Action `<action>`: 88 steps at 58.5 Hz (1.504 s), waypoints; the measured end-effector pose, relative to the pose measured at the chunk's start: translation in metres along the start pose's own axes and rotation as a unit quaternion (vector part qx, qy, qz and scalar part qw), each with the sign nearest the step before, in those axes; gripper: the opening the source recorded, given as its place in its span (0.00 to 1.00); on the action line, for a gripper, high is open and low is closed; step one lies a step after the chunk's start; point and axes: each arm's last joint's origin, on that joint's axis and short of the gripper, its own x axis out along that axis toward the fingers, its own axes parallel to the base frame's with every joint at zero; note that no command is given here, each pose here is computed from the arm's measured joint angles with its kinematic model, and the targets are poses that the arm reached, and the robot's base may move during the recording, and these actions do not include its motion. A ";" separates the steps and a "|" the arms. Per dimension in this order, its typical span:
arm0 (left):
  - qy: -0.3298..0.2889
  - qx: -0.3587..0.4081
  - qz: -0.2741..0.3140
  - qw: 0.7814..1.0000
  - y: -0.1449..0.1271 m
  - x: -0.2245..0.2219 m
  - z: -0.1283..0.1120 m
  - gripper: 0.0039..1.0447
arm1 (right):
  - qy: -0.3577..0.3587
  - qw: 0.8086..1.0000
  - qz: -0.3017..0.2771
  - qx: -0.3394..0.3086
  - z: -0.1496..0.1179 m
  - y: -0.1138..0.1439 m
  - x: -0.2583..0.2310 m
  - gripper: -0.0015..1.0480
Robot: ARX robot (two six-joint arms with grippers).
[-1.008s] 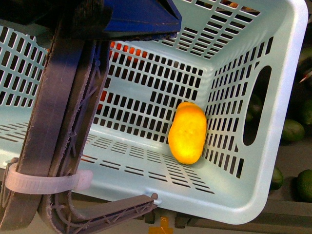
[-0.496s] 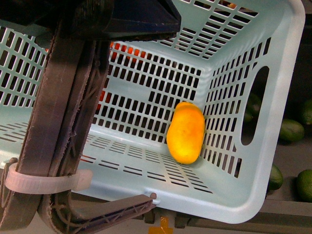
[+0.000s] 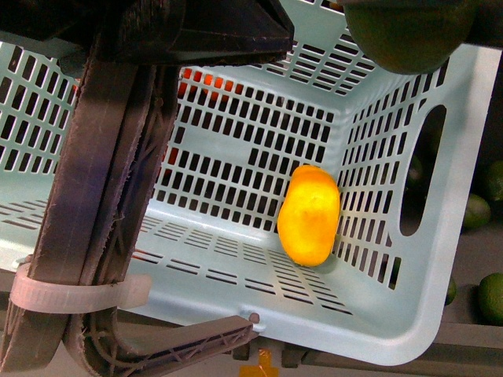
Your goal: Pick mango and avocado into basket
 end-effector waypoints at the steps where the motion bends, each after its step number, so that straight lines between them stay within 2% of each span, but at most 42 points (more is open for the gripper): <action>1: 0.000 0.000 0.000 1.000 0.000 0.000 0.000 0.04 | 0.001 1.000 -0.001 0.001 -0.001 -0.001 0.000 0.89; 4: 0.000 0.000 0.000 1.000 0.000 0.000 0.000 0.04 | -0.001 1.000 -0.003 0.003 -0.001 -0.001 -0.002 0.93; 10: 0.000 0.000 0.001 1.000 0.000 0.000 0.000 0.04 | -0.020 1.000 -0.009 0.006 0.006 -0.005 -0.013 0.92; 16: 0.000 -0.002 0.001 1.000 0.000 0.000 0.000 0.04 | -0.070 0.997 -0.036 0.006 0.020 -0.014 -0.037 0.92; 20: -0.001 -0.002 0.002 1.000 0.000 0.000 0.000 0.04 | -0.109 0.991 -0.073 -0.003 0.030 -0.023 -0.054 0.92; 25: -0.001 -0.001 0.003 1.000 0.000 0.000 0.000 0.04 | -0.173 0.973 -0.154 -0.004 0.038 -0.039 -0.089 0.92; 28: -0.001 0.000 0.003 1.000 0.000 0.000 0.000 0.04 | -0.191 0.964 -0.186 0.003 0.033 -0.044 -0.106 0.92; 37: 0.000 0.000 0.001 1.000 0.000 0.000 0.000 0.04 | -0.188 0.961 -0.204 0.013 -0.005 -0.045 -0.130 0.92; 52: 0.000 0.000 0.001 1.000 0.000 0.000 0.000 0.04 | -0.194 0.960 -0.204 0.013 -0.008 -0.044 -0.134 0.92; 56: 0.000 0.000 0.001 1.000 0.000 0.000 0.000 0.04 | -0.256 0.947 -0.191 -0.042 -0.014 -0.049 -0.134 0.80; 60: -0.001 -0.001 0.003 1.000 0.001 0.000 0.000 0.04 | -0.299 0.928 -0.206 -0.083 -0.031 -0.057 -0.136 0.64; 68: 0.000 0.000 0.001 1.000 0.000 0.000 0.000 0.04 | -0.292 0.928 -0.211 -0.098 -0.060 -0.062 -0.131 0.37; 80: 0.000 0.000 0.001 1.000 0.000 0.000 0.000 0.04 | -0.290 0.927 -0.213 -0.104 -0.081 -0.065 -0.129 0.07; 82: 0.000 0.000 0.001 1.000 0.000 0.000 0.000 0.04 | -0.291 0.927 -0.213 -0.104 -0.084 -0.065 -0.129 0.02; 88: -0.001 0.000 0.002 1.000 0.000 0.000 0.000 0.04 | -0.291 0.927 -0.214 -0.106 -0.091 -0.066 -0.128 0.02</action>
